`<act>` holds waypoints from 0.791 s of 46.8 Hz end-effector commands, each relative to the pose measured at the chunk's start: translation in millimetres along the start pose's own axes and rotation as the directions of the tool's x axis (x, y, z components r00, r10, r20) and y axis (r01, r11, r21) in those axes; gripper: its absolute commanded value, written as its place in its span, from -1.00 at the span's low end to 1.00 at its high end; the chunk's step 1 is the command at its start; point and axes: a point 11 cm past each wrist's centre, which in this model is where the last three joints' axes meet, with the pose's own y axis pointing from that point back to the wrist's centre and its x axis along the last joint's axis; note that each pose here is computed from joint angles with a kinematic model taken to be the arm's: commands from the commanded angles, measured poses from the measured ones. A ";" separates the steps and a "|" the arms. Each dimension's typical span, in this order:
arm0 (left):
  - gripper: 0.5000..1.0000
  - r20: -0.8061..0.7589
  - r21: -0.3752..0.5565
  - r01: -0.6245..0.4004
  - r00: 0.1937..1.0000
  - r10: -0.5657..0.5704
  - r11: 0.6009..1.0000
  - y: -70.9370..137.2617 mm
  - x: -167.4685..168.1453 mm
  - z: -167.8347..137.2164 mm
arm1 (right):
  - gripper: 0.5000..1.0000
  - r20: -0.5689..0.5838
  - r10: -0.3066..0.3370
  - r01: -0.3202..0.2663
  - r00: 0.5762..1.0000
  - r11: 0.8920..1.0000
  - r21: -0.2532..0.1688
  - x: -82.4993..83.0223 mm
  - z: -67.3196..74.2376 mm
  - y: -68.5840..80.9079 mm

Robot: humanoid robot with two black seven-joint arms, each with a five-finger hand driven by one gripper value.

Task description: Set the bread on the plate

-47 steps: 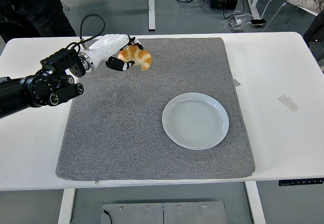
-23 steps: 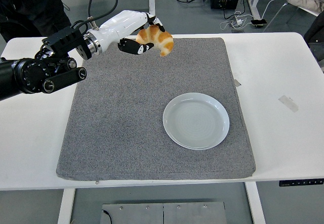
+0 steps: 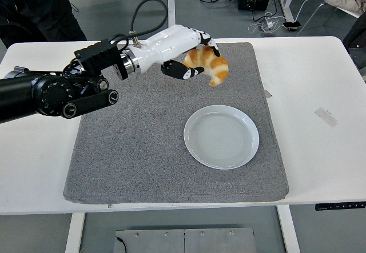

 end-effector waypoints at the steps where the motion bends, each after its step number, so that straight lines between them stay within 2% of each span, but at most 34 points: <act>1: -1.00 0.006 -0.043 0.010 1.000 -0.009 0.999 -5.4 -5.8 13.0 | 1.00 0.000 0.000 0.000 1.000 1.000 0.000 0.0 0.0 0.0; 10: -1.00 0.020 -0.098 0.036 0.999 -0.035 0.995 -15.3 -18.6 31.3 | 1.00 0.000 0.000 0.000 1.000 1.000 0.000 0.0 0.0 0.0; 20: -1.00 0.008 -0.123 0.076 0.997 -0.076 0.990 -15.6 -44.6 41.1 | 1.00 0.000 0.000 0.000 1.000 1.000 0.000 0.0 0.0 0.0; 37: -1.00 0.050 -0.101 0.135 0.990 -0.130 0.986 -4.5 -82.6 33.5 | 1.00 0.000 0.000 0.000 1.000 1.000 0.000 0.0 0.0 0.0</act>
